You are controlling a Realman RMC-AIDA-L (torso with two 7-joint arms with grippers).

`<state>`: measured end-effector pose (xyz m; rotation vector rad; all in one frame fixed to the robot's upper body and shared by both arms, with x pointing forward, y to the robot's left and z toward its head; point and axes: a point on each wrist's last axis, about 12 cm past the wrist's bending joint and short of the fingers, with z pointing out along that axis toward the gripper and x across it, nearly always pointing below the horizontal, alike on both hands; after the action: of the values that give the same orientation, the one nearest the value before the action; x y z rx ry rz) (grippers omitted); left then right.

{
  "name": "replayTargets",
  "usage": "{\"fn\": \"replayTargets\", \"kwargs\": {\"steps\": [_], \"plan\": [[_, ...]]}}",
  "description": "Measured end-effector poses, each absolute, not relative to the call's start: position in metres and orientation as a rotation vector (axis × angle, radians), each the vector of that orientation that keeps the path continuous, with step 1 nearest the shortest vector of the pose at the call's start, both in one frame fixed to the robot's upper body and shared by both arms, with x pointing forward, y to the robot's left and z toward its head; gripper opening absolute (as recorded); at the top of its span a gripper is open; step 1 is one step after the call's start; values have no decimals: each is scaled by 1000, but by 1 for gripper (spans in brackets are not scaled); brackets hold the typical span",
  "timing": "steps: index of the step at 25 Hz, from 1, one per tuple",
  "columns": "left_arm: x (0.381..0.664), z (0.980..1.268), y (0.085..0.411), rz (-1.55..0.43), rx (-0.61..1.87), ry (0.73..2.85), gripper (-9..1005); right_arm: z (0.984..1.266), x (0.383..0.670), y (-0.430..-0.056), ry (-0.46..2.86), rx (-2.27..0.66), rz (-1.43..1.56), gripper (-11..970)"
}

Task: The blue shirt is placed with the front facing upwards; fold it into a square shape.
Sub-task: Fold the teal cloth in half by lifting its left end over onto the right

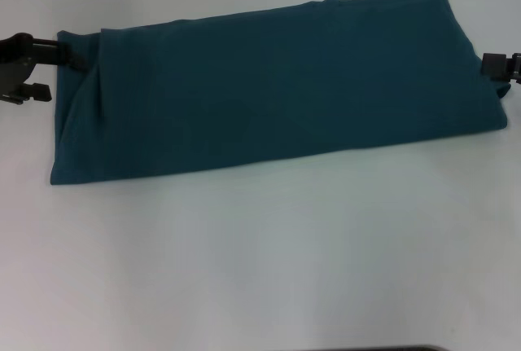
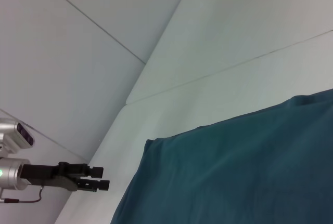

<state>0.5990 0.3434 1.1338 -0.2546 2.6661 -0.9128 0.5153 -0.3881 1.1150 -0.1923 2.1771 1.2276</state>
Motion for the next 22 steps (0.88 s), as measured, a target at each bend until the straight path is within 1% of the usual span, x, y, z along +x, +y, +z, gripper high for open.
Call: {"fn": "replayTargets", "kwargs": {"steps": [7,14,22], "plan": [[601,1126,340,-830,-289,2689,873,1115,515,-388,2178,-186,1231,947],[604,1126,340,-820,-326,2678,873,1115,516,-388,2179,-186,1230,947],[604,1113,335,-811,-374,2669,872,1116,516,-391,2182,-185,1223,947]]}}
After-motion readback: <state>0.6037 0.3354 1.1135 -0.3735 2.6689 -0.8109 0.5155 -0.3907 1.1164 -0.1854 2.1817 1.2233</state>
